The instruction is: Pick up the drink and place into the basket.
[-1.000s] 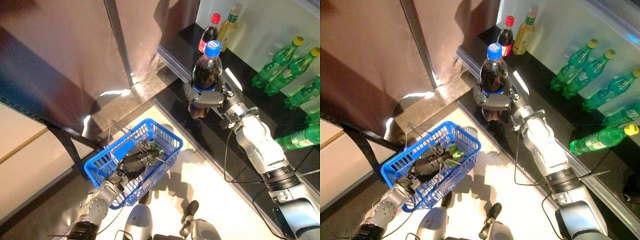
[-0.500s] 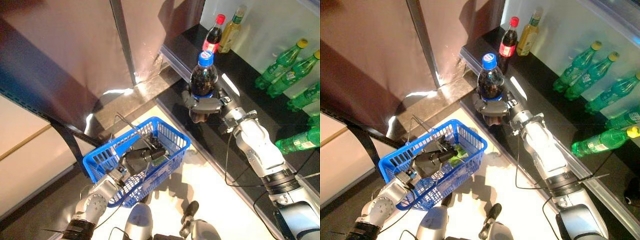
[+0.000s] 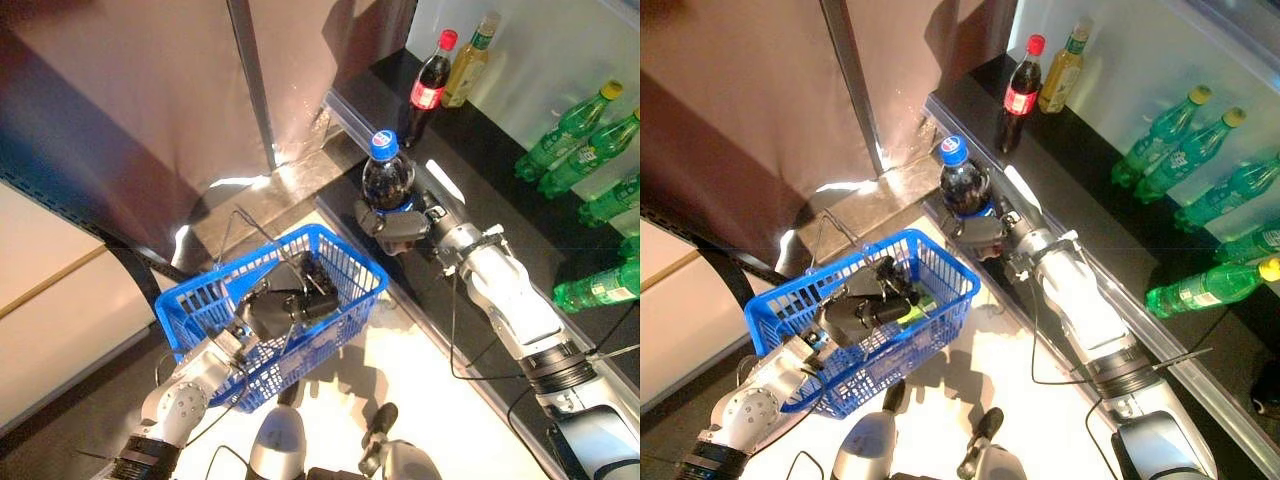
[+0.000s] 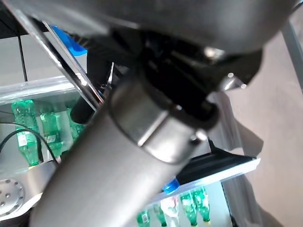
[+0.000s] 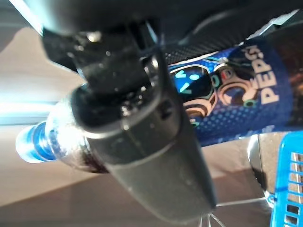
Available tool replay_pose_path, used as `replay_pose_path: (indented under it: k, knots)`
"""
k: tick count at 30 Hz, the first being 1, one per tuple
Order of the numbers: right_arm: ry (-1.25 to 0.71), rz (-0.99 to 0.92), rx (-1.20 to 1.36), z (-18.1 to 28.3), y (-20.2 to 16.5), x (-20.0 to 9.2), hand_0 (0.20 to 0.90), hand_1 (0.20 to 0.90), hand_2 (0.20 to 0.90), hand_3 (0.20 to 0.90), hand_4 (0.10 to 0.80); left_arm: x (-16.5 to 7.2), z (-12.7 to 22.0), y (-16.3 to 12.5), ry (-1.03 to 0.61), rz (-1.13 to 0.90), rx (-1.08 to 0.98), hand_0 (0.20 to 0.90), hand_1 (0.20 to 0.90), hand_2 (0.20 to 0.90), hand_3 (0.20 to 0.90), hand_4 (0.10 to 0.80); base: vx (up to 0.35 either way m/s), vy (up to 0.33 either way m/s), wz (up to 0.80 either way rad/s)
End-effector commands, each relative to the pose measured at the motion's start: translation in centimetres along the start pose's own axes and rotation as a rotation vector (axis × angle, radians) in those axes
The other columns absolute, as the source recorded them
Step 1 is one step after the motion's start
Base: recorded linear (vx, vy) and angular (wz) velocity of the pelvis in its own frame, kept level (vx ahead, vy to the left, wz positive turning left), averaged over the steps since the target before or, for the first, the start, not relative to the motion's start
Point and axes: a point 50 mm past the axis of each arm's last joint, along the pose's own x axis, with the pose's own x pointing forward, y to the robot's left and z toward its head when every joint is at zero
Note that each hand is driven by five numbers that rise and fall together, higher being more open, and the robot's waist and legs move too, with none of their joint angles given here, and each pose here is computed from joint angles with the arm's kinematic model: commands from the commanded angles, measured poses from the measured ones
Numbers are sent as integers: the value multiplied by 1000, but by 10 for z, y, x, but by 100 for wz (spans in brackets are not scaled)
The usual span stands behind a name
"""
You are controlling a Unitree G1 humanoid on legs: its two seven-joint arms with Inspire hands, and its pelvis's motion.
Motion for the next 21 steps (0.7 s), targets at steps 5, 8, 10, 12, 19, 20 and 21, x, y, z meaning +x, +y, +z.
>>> replay_pose_path:
  k: [5, 8, 10, 12, 19, 20, 21]
  knots:
    - [-165, 123, 3, 23, 34, 3, 300, 300, 300, 200, 100, 38, 21, -85, -186, -616, 17, 300, 300, 300, 200, 100, 0, 0, 0]
    - [-157, 136, 2, 22, 36, 4, 300, 300, 300, 200, 100, 39, 21, -89, -183, -647, 14, 300, 300, 300, 200, 100, 0, 0, 0]
    - [-150, 148, 0, 20, 39, 4, 300, 300, 300, 200, 100, 39, 21, -94, -181, -675, 1, 300, 300, 300, 200, 100, 0, 0, 0]
    - [-145, 162, -2, 20, 42, 4, 300, 300, 300, 200, 100, 40, 21, -99, -179, -705, -3, 300, 300, 300, 200, 100, 0, 0, 0]
    - [-118, 205, -15, 16, 52, 6, 300, 300, 300, 200, 100, 42, 21, -113, -177, -789, 14, 300, 300, 300, 200, 100, 0, 0, 0]
    - [-111, 211, -15, 15, 53, 5, 300, 300, 300, 200, 100, 43, 21, -114, -177, -796, 16, 300, 300, 300, 200, 100, 0, 0, 0]
    - [-106, 216, -16, 13, 54, 5, 300, 300, 300, 200, 100, 43, 22, -115, -177, -804, 19, 300, 300, 300, 200, 100, -2, 1, 3]
